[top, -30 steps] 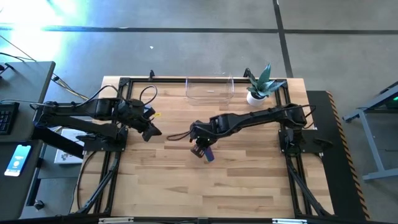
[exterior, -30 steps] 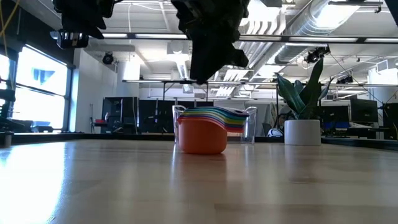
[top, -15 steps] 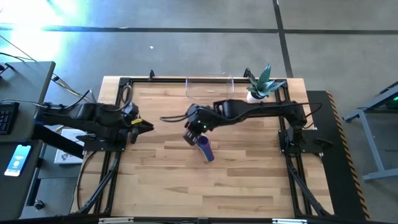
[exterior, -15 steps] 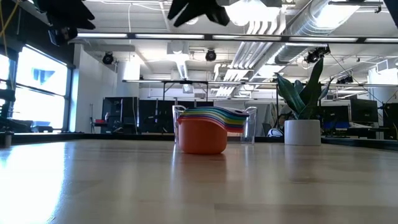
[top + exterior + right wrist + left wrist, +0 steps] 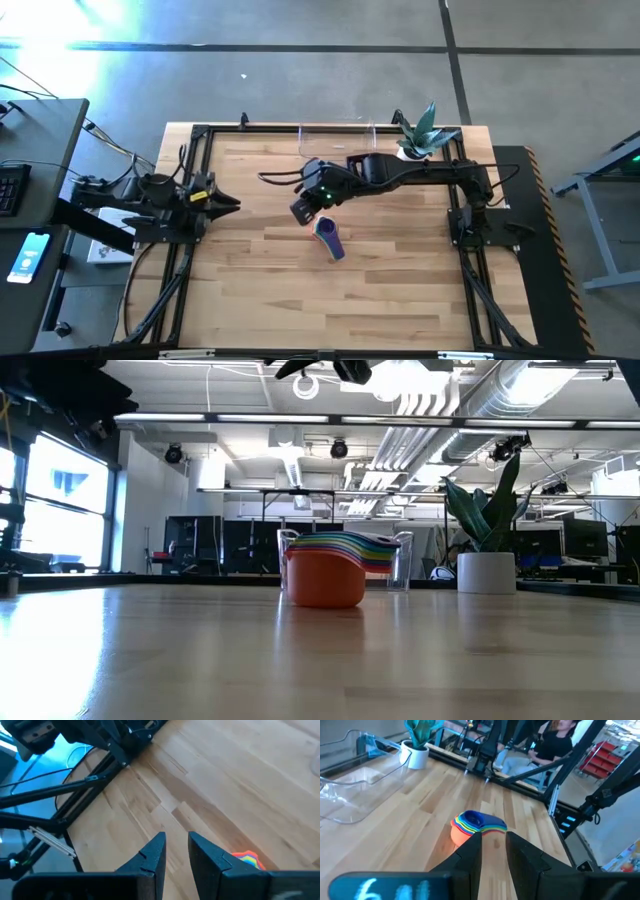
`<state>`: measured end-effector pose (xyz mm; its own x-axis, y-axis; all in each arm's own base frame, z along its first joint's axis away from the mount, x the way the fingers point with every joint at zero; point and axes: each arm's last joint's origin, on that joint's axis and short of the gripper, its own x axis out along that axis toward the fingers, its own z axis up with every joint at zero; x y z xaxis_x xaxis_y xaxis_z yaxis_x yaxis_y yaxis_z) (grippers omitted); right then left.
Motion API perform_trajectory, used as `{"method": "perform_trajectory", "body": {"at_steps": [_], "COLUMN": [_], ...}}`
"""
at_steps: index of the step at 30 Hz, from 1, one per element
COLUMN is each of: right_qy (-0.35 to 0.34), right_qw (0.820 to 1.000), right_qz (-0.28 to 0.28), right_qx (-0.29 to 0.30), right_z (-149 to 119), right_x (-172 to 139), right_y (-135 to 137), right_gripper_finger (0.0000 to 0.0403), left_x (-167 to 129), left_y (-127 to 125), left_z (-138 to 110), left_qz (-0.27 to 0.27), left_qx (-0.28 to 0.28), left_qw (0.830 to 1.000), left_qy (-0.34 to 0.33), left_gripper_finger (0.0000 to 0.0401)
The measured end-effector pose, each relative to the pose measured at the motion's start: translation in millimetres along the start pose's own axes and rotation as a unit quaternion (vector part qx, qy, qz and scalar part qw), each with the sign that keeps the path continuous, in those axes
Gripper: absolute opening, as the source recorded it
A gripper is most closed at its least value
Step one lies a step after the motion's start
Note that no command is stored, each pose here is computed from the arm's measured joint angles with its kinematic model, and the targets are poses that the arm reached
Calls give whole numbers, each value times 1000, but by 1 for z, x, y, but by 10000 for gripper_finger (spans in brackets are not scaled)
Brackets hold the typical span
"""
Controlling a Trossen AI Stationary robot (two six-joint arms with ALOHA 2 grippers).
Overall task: Nest measuring cups in basket
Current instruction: Put the stacked measuring cups into the transparent bin
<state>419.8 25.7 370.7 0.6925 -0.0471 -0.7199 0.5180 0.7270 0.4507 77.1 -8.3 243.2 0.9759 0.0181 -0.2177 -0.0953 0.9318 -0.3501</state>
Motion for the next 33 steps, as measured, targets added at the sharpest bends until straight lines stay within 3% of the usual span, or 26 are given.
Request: {"method": "perform_trajectory", "body": {"at_steps": [6,12,23,33], "right_qy": [8,12,8,33], "right_qw": [999,998,994,994], "right_qz": [1,-1,-4,8], "right_qx": [42,62,107,104], "right_z": [-3,-7,-7,-10], "right_x": [0,-1,-1,-1], "right_y": [1,4,4,6], "right_gripper_finger": [74,74,74,74], "left_x": [-4,-1,19,25], "left_y": [10,11,20,24], "left_z": [-21,-24,-52,-64], "left_qz": [-10,-11,22,17], "left_qx": [22,44,134,156], "left_qw": [999,998,990,988], "left_qy": [-23,-32,-28,-11], "left_gripper_finger": [78,78,78,78]}}
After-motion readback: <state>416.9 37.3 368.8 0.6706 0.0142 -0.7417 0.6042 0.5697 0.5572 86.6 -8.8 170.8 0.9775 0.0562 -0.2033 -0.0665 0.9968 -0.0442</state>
